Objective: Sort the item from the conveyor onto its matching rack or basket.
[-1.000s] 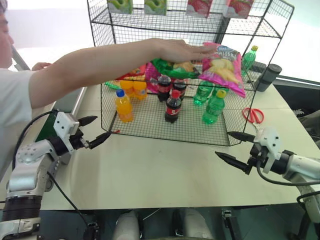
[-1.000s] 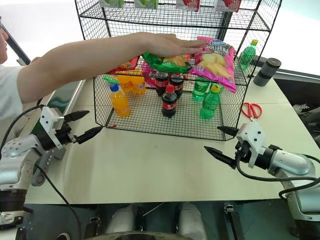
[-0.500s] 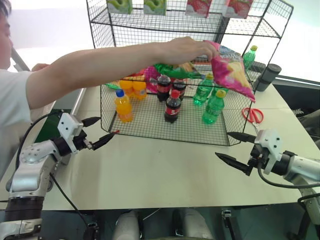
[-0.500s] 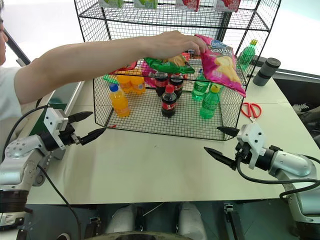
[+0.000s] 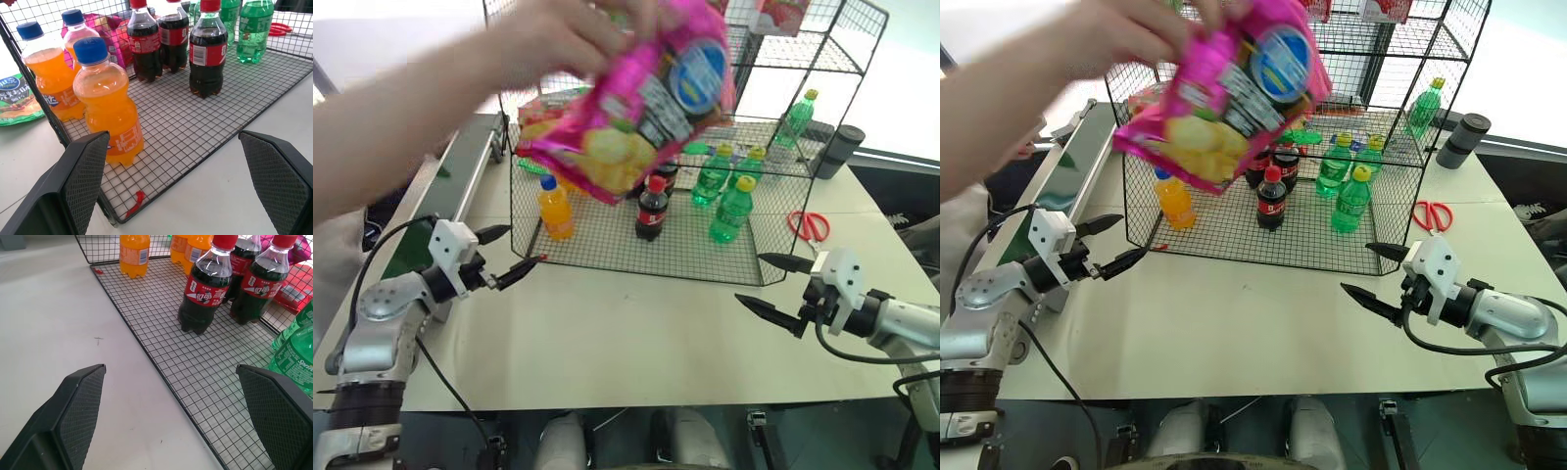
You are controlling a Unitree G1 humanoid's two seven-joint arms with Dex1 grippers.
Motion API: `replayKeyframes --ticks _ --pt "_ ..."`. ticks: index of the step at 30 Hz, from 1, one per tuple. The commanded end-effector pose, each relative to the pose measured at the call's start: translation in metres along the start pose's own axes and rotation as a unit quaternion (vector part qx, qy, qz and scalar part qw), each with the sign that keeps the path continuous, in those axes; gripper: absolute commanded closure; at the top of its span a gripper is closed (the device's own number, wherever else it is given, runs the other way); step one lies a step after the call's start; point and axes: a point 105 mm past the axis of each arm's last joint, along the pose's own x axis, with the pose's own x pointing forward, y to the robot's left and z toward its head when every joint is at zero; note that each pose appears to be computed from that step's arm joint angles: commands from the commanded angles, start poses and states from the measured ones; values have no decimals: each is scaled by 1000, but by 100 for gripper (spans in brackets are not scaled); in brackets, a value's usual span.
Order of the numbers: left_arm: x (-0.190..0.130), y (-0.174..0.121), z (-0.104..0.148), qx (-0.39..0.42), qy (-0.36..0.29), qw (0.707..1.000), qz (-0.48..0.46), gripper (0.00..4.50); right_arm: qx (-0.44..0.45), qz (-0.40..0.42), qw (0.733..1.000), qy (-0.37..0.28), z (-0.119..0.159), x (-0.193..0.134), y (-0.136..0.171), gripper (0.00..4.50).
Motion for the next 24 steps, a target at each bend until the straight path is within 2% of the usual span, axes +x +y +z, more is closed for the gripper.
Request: replayKeyframes --ticks 1,7,12,24 --pt "6 0 9 18 -12 1000 -11 0 -17 -3 1000 -13 8 0 1 6" --pt "11 4 11 33 -4 999 -29 0 -24 -19 999 -30 14 5 2 6" --pt "14 7 17 28 -10 999 -35 0 -17 -9 1000 -20 7 4 13 6" --pt "8 2 7 25 -1 1000 -16 0 -29 10 999 -18 13 8 4 6"
